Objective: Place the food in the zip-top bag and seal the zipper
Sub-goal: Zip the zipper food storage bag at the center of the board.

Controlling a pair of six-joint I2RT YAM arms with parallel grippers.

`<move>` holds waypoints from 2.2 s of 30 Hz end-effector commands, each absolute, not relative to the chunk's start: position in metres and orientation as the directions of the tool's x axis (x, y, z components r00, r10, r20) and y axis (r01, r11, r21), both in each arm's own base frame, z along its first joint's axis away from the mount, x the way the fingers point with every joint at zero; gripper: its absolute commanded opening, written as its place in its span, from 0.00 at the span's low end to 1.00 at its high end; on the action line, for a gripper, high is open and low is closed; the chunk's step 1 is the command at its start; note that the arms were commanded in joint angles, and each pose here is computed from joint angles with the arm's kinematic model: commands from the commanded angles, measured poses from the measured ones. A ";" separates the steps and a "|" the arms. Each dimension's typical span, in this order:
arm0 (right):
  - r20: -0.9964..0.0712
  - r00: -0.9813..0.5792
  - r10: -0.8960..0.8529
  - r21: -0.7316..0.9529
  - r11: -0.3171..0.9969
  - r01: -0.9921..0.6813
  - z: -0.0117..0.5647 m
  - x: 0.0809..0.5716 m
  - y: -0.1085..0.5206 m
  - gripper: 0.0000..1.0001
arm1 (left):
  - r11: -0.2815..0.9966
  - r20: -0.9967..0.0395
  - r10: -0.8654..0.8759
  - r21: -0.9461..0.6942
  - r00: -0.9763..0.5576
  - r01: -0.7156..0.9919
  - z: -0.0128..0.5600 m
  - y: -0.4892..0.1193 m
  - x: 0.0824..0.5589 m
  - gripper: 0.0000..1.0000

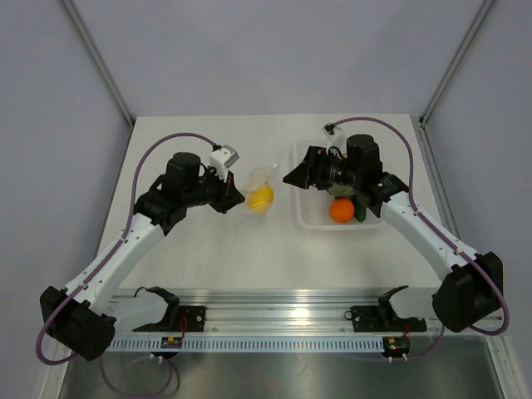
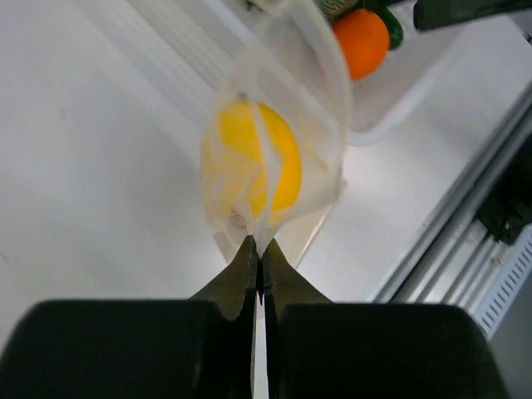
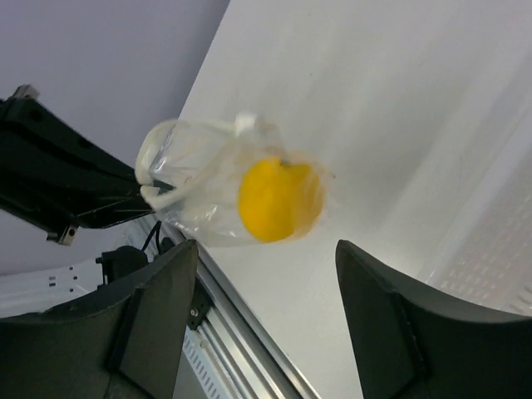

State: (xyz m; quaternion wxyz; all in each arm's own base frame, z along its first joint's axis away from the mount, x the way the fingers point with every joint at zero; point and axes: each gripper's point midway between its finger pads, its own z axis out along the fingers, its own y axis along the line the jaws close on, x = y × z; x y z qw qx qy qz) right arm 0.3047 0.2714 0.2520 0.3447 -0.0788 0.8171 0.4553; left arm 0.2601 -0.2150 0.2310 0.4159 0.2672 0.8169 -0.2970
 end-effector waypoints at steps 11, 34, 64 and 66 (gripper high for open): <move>-0.995 -0.091 -0.031 0.064 0.490 -0.869 0.274 0.261 0.238 0.75 | 0.329 -0.848 0.281 -0.355 -0.450 0.875 0.269 -0.238 0.214 0.00; -0.998 -0.052 0.048 0.052 0.003 -0.999 0.303 0.242 0.274 0.82 | 0.072 -0.896 0.270 -0.347 -0.353 0.935 0.310 -0.240 0.162 0.00; -0.959 -0.263 0.102 0.228 -0.272 -0.935 0.317 0.233 0.287 0.58 | 0.024 -0.906 0.257 -0.343 -0.337 0.939 0.313 -0.238 0.149 0.00; -0.959 -0.264 0.102 0.229 -0.271 -0.935 0.318 0.233 0.287 0.56 | 0.022 -0.905 0.256 -0.345 -0.339 0.938 0.314 -0.239 0.149 0.00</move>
